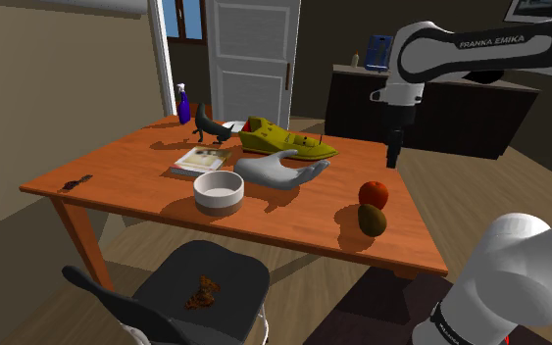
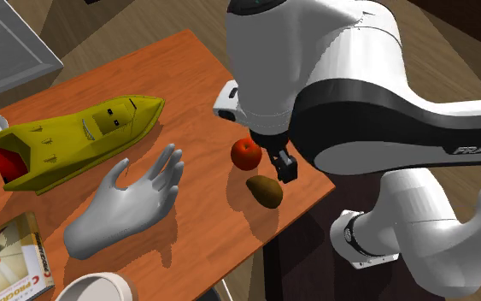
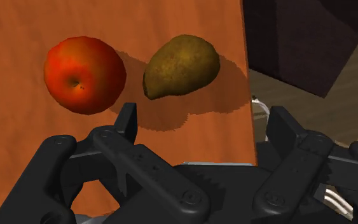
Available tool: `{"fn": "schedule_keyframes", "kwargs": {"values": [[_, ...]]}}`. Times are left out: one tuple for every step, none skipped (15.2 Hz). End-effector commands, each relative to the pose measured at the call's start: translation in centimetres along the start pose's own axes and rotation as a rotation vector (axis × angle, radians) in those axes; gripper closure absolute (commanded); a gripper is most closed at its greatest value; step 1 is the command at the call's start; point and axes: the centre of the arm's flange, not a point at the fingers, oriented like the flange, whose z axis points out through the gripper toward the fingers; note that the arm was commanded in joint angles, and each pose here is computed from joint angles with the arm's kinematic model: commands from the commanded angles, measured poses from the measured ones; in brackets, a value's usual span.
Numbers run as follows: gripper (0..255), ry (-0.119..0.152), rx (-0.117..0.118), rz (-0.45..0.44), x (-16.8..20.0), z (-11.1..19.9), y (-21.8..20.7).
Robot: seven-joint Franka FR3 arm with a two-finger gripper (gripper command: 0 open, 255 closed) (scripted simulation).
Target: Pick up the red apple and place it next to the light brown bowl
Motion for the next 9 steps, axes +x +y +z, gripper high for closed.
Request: {"fn": "schedule_keyframes", "kwargs": {"values": [[0,-0.009,0.006,-0.064,0.4,1.2,2.8],[0,-0.013,0.010,-0.093,0.7,1.7,4.0],[0,-0.017,0.014,-0.122,1.0,2.3,5.2],[0,-0.021,0.017,-0.151,1.4,2.9,6.4],[0,-0.025,0.021,-0.180,1.8,3.4,7.6],[0,-0.028,0.025,-0.209,2.2,4.0,8.8],[0,-0.032,0.028,-0.237,2.6,4.6,10.0],[0,-0.036,0.032,-0.266,3.1,5.2,11.1],[0,-0.040,0.036,-0.295,3.6,5.8,12.2]]}}
